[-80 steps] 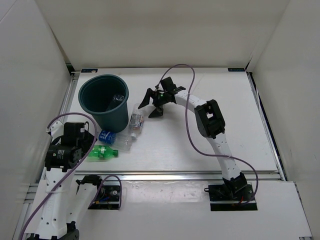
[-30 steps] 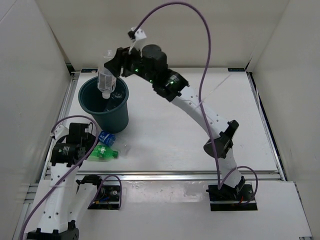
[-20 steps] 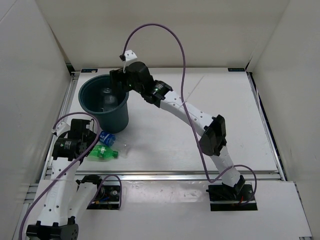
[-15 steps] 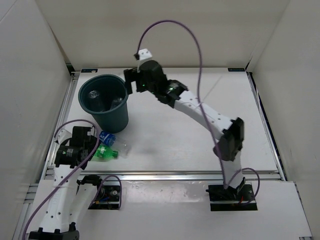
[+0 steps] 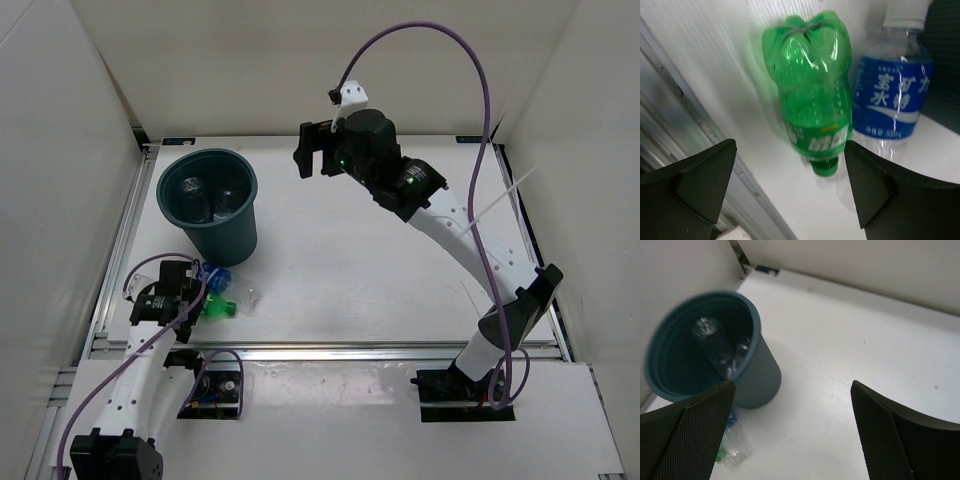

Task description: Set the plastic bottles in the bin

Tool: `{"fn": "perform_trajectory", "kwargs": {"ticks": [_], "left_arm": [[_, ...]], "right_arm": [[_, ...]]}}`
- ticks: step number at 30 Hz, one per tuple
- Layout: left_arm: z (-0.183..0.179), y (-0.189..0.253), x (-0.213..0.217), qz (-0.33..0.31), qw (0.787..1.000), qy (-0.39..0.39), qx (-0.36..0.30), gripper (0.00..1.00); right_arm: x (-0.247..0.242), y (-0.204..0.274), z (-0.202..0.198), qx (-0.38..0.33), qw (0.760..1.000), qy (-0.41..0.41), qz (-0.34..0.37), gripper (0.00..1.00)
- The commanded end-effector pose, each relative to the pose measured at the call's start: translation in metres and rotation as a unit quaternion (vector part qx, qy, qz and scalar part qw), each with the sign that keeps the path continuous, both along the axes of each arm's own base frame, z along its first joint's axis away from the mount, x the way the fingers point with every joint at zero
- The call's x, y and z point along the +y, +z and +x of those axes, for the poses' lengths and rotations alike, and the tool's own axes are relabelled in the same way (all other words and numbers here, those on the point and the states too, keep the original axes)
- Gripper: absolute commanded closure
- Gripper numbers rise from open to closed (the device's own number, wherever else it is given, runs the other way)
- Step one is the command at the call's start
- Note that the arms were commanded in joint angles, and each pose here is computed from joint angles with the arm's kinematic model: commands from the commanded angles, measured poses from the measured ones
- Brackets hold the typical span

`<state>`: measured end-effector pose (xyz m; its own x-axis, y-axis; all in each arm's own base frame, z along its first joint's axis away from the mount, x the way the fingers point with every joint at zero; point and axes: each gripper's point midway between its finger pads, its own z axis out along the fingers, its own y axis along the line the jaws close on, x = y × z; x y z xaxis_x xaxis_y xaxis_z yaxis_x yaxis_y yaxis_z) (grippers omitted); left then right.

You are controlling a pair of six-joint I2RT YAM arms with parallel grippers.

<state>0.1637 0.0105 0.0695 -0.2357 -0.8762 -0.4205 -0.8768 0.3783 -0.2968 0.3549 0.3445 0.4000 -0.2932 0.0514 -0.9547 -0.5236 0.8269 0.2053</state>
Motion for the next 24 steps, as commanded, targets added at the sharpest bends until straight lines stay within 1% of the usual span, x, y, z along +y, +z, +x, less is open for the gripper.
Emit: {"fn": "perform_trajectory", "kwargs": {"ticks": [1,2,3,4,7,8,9,10,12,13,14,15,16,17,18,19,20,21,22,24], "left_arm": [[0.018,-0.005,0.012,0.003,0.999,0.019,-0.028,0.00],[0.022,-0.010,0.011,-0.006,0.999,0.017,-0.037,0.00],[0.022,-0.015,0.012,-0.011,0.999,0.024,-0.032,0.00],[0.019,-0.018,0.018,-0.010,0.999,0.040,-0.028,0.00],[0.014,-0.034,0.021,-0.012,0.999,0.036,-0.009,0.00],[0.014,-0.038,0.024,-0.015,0.999,0.041,-0.008,0.04],[0.013,-0.042,0.022,-0.020,0.999,0.039,-0.003,0.23],[0.013,-0.042,0.023,-0.024,0.999,0.044,-0.003,0.36],[0.017,-0.036,0.023,-0.027,0.998,0.047,-0.010,0.55],[0.018,-0.031,0.023,-0.031,0.998,0.055,-0.013,0.55],[0.012,-0.029,0.024,-0.033,0.998,0.060,0.001,0.55],[0.017,-0.014,0.026,-0.029,0.997,0.067,-0.015,0.53],[0.015,-0.008,0.029,-0.023,0.997,0.070,-0.010,0.53],[0.006,0.002,0.029,-0.021,0.997,0.078,-0.004,0.53],[0.011,0.029,0.035,-0.007,0.996,0.088,-0.028,0.53],[0.008,0.043,0.038,-0.002,0.995,0.097,-0.035,0.53],[-0.006,0.056,0.040,0.006,0.993,0.114,-0.030,0.53],[0.002,0.078,0.044,0.012,0.990,0.123,-0.065,0.53],[0.000,0.111,0.043,0.011,0.988,0.127,-0.089,0.53],[-0.001,0.148,0.046,0.024,0.983,0.126,-0.132,0.51]], "right_arm": [[-0.018,-0.011,0.006,0.009,1.000,-0.010,-0.019,0.00],[-0.018,-0.011,0.002,0.011,1.000,-0.004,-0.019,0.00],[-0.023,-0.018,0.006,0.016,1.000,-0.011,-0.023,0.00],[-0.031,-0.014,0.008,0.015,0.999,-0.017,-0.022,0.00],[-0.039,-0.016,0.007,0.019,0.999,-0.016,-0.021,0.00],[-0.041,-0.020,0.005,0.023,0.999,-0.016,-0.026,0.00],[-0.043,-0.020,0.007,0.024,0.999,-0.016,-0.025,0.00],[-0.043,-0.026,0.007,0.029,0.999,-0.016,-0.029,0.00],[-0.051,-0.026,0.010,0.034,0.999,-0.023,-0.023,0.00],[-0.049,-0.032,0.008,0.045,0.999,-0.019,-0.022,0.00],[-0.051,-0.032,0.009,0.047,0.999,-0.018,-0.021,0.00],[-0.051,-0.032,0.009,0.050,0.998,-0.019,-0.017,0.00],[-0.050,-0.037,0.009,0.056,0.998,-0.020,-0.016,0.00],[-0.054,-0.037,0.011,0.056,0.998,-0.025,-0.016,0.00],[-0.052,-0.037,0.010,0.057,0.998,-0.020,-0.015,0.00],[-0.052,-0.041,0.010,0.064,0.998,-0.021,-0.014,0.00],[-0.052,-0.043,0.009,0.070,0.997,-0.023,-0.013,0.00],[-0.051,-0.043,0.008,0.071,0.997,-0.018,-0.012,0.00],[-0.051,-0.047,0.007,0.077,0.997,-0.020,-0.011,0.00],[-0.050,-0.053,0.008,0.087,0.996,-0.022,-0.013,0.00]]}}
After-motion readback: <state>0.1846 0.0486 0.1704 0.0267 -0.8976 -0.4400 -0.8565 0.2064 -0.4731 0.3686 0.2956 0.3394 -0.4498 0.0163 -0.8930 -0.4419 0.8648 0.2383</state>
